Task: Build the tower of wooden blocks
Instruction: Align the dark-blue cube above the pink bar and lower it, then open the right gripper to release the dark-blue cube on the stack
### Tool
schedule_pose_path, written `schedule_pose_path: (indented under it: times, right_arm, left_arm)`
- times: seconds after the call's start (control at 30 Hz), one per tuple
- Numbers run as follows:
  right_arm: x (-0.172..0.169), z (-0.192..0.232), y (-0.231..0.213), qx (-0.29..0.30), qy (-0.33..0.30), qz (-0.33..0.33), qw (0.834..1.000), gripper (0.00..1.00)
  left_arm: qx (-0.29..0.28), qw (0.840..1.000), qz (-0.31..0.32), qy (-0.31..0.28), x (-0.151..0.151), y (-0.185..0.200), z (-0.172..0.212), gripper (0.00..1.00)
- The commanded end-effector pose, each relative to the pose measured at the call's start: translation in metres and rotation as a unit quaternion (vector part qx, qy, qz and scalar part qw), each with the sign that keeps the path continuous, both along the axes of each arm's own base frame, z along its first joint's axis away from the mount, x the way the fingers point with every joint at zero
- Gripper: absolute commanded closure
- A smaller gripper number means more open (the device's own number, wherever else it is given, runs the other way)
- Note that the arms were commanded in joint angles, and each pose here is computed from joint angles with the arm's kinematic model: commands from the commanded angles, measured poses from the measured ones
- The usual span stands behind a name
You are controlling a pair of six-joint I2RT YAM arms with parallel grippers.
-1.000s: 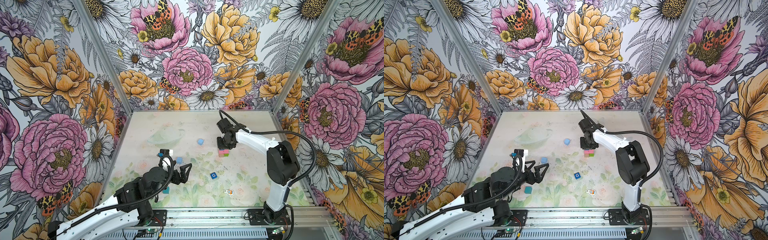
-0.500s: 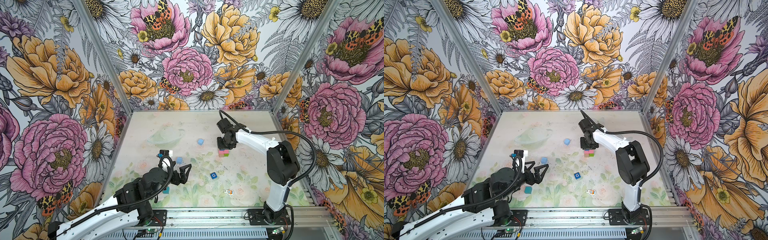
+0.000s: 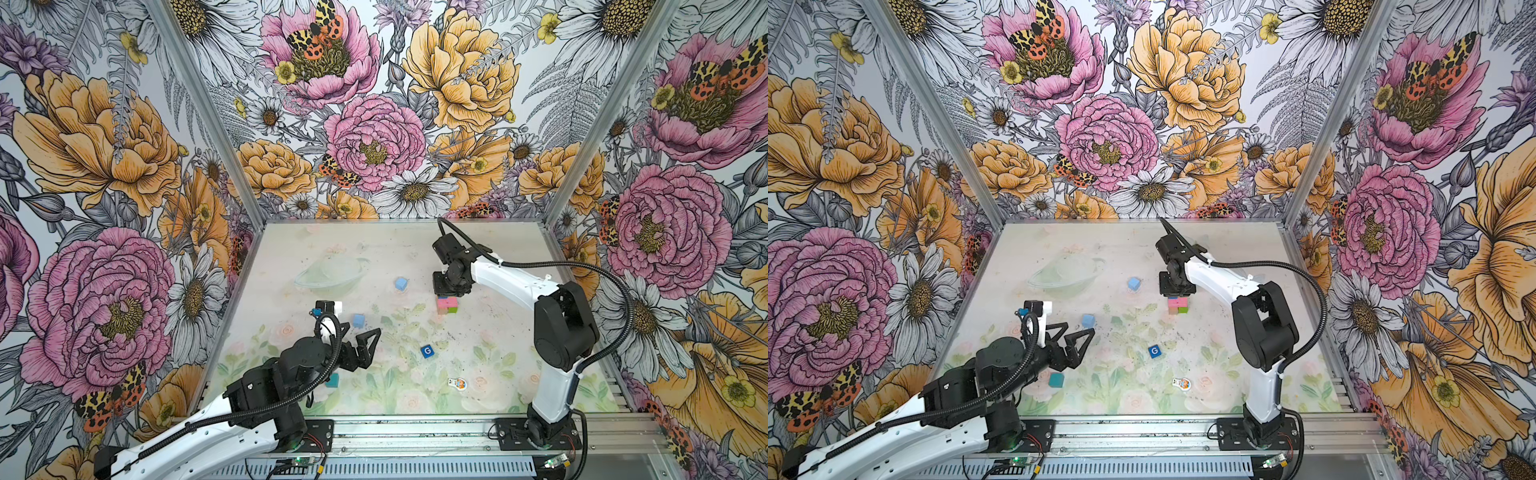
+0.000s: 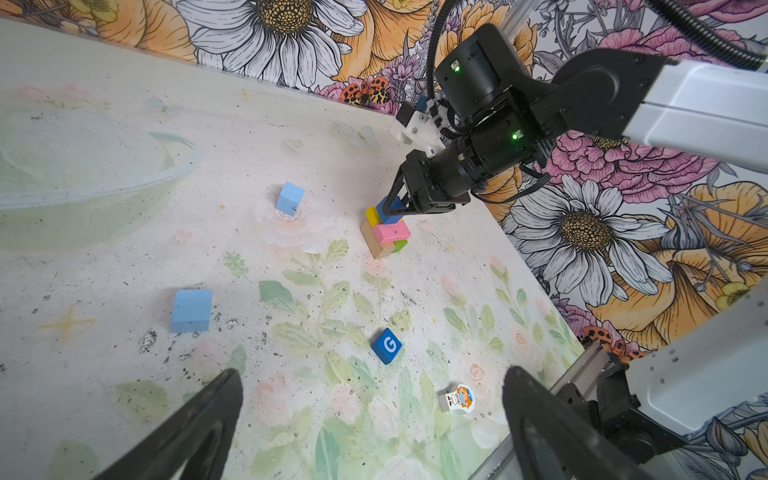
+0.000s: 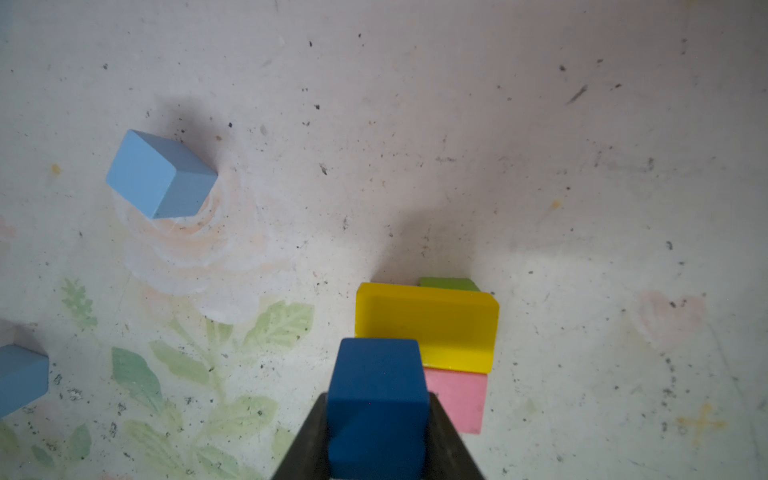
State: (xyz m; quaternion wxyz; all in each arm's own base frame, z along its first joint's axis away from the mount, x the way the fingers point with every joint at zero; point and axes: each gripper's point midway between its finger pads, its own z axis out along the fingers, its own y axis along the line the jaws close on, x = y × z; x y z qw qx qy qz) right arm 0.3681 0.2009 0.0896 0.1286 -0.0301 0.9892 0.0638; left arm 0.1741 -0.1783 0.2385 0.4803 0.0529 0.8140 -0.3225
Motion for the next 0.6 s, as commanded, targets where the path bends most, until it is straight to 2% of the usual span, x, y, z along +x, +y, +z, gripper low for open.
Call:
schedule_pose_path:
  times: [0.0,0.4,0.57]
  right_arm:
    - [0.003,0.0015,0.0055,0.001,0.0,-0.002,1.0,0.66]
    - [0.002,-0.0055,0.0042,-0.006,0.009,-0.002,1.0,0.66]
    - [0.0028,-0.0061,0.0048,-0.007,0.009,-0.001,1.0,0.61]
  left_arm:
    - [0.007,1.0,0.0,0.003,-0.0009,0.0023,-0.0058,0.01]
    - [0.005,1.0,0.0,0.003,-0.0016,0.0036,-0.0063,0.01]
    - [0.005,1.0,0.0,0.004,-0.0017,0.0036,-0.0064,0.01]
